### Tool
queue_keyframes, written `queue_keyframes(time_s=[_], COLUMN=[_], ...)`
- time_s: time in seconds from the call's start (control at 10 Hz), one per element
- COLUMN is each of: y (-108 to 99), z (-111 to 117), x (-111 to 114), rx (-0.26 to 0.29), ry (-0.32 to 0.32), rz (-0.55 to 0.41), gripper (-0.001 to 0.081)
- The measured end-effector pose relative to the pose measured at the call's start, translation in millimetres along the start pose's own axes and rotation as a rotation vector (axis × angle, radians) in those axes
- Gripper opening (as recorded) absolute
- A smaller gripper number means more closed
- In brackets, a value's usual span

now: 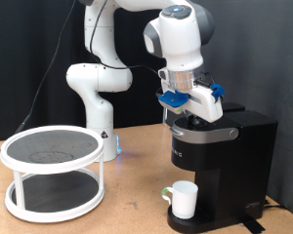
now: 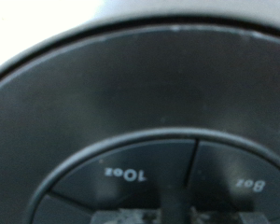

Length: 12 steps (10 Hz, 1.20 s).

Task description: Make a cup of coffee with the keurig machine

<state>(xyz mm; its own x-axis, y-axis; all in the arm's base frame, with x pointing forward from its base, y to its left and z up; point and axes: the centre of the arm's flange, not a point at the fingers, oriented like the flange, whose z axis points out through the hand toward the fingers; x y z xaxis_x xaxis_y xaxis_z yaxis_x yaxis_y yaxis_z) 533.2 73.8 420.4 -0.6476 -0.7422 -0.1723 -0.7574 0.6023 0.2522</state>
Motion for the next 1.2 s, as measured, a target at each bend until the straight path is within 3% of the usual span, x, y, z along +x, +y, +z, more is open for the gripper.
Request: queue_keyframes(time_s=[0.4,0.7,1.0,1.2], y=[-4,-7,-2,2], z=[-2,-6,-33,-54], x=[2,6,12,21], rx=[-0.017,-0.046,-0.028,-0.007], ry=[-0.012,-0.115,-0.204,-0.210], rz=[0.013,-0.061,-0.114,-0.097], gripper=[0.0000,0.0000,0.0000,0.0000])
